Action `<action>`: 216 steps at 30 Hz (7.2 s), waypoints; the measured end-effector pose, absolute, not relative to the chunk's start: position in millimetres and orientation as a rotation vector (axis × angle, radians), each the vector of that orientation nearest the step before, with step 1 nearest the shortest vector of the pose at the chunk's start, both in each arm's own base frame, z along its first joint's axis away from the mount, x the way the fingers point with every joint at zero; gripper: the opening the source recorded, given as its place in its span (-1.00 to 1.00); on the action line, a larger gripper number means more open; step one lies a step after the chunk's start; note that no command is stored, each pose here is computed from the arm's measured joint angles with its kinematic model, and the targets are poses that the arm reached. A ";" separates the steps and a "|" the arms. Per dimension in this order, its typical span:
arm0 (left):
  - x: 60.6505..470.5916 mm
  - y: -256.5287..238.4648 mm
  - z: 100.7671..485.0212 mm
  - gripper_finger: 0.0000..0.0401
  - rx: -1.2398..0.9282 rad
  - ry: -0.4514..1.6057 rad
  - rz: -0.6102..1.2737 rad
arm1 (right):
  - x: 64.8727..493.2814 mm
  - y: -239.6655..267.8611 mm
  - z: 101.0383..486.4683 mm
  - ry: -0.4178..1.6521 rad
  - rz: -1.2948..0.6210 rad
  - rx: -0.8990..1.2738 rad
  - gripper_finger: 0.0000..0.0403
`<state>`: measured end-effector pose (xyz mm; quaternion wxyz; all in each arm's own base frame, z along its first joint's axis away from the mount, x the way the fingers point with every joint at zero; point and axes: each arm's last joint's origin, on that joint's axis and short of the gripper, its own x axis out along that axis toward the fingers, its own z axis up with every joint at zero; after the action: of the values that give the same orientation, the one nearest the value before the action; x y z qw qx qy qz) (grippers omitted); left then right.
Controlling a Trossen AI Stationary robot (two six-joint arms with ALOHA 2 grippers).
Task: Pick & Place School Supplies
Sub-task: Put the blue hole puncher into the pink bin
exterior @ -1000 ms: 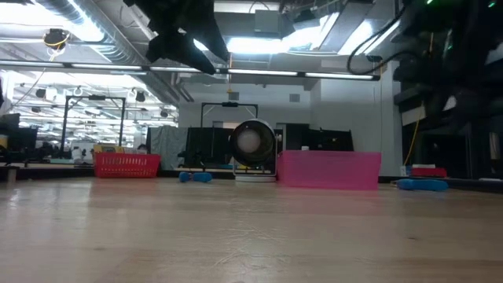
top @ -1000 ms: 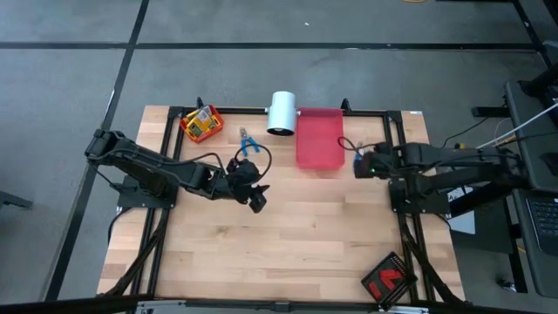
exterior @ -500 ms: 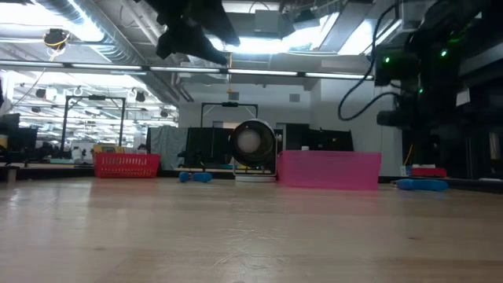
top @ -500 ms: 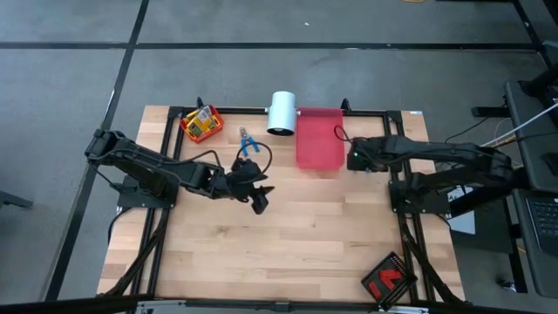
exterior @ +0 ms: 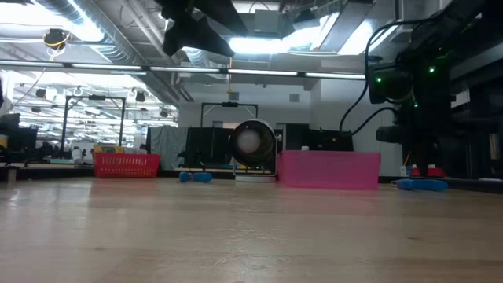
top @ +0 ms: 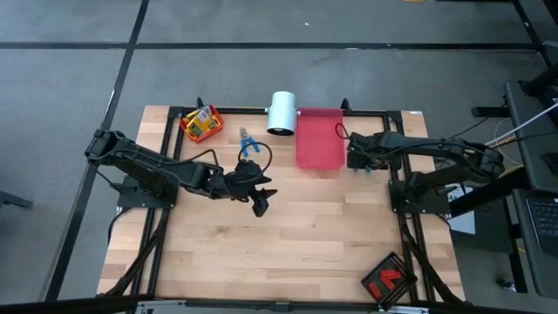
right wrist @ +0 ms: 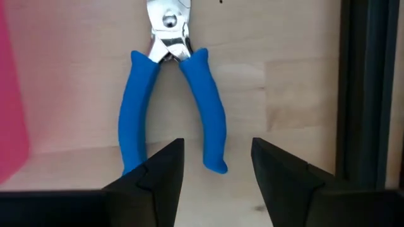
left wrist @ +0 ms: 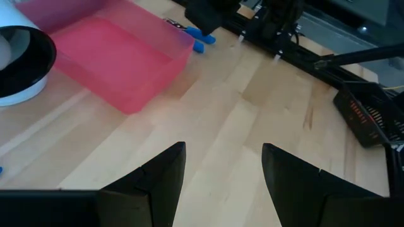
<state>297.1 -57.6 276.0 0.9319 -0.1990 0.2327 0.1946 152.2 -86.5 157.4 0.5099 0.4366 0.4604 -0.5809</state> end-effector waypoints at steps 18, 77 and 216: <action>297.1 -66.3 278.8 0.02 -0.425 0.451 0.362 | 161.8 -98.1 129.2 1.202 -1.473 1.041 -0.56; 289.3 -60.9 292.7 0.02 -0.440 0.386 0.394 | 266.9 -189.4 193.9 0.929 -1.092 0.984 -0.41; 480.6 99.1 214.2 -0.83 -0.756 0.768 0.889 | 174.1 120.6 358.9 0.128 -0.514 0.857 -0.04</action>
<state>480.6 99.1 214.2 0.7657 -0.3478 0.3537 0.4094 174.1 120.6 358.9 0.8758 0.4108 0.0612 -0.2461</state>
